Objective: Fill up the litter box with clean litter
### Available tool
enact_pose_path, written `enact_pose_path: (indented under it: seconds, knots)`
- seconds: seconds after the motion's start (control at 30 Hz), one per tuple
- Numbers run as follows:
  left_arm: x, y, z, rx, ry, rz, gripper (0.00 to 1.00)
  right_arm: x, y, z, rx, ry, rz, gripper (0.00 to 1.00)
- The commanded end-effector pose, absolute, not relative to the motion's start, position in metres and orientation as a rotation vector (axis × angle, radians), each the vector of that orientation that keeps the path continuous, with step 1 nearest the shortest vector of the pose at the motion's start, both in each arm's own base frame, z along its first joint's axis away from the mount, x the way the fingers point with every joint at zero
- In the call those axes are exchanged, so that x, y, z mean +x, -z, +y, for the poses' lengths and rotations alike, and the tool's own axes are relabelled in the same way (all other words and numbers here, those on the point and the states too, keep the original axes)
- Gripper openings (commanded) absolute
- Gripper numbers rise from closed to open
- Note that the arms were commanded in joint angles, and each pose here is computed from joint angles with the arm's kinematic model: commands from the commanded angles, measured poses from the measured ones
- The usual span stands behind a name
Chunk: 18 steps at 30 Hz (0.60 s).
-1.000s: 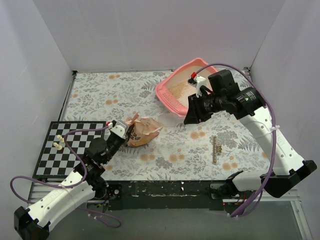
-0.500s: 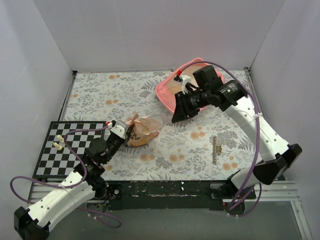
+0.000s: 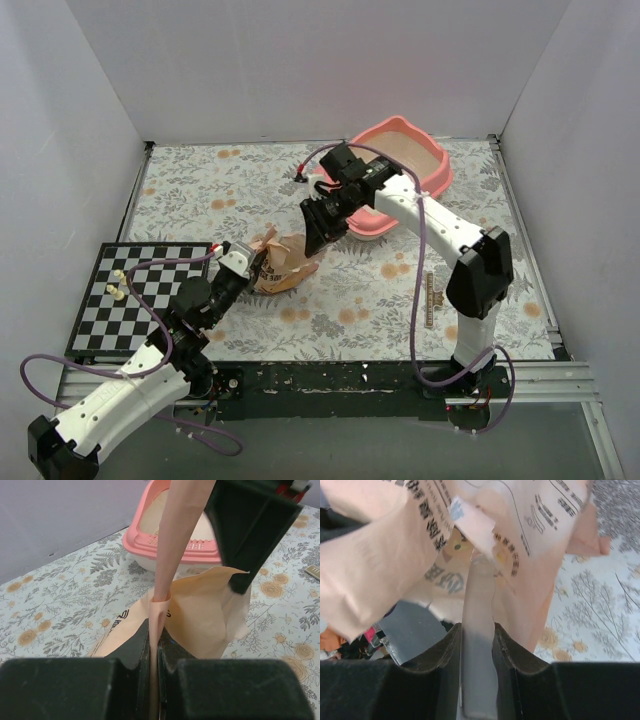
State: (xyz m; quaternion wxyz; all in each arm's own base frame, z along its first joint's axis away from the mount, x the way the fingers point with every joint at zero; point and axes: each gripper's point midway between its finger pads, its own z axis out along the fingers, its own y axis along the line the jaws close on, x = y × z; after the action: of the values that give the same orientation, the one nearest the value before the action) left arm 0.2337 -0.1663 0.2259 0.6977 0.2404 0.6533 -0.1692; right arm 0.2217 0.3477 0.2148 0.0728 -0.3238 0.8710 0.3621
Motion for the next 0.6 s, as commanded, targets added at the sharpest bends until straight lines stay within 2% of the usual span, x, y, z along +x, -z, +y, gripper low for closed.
enact_pose_path:
  seconds: [0.0,0.1,0.23,0.57]
  knots:
    - [0.229,-0.242,-0.170,0.528,0.421,1.421,0.00,0.225,-0.190,0.382,-1.036,-1.242,2.603,0.01]
    - [0.227,-0.244,-0.171,0.528,0.430,1.415,0.00,0.218,-0.173,0.402,-1.050,-1.465,2.521,0.01]
    - [0.226,-0.244,-0.170,0.527,0.432,1.411,0.00,0.207,-0.181,0.415,-1.041,-1.737,2.336,0.01]
    - [0.226,-0.241,-0.170,0.533,0.428,1.418,0.00,0.200,-0.231,0.387,-0.959,-2.006,1.981,0.01]
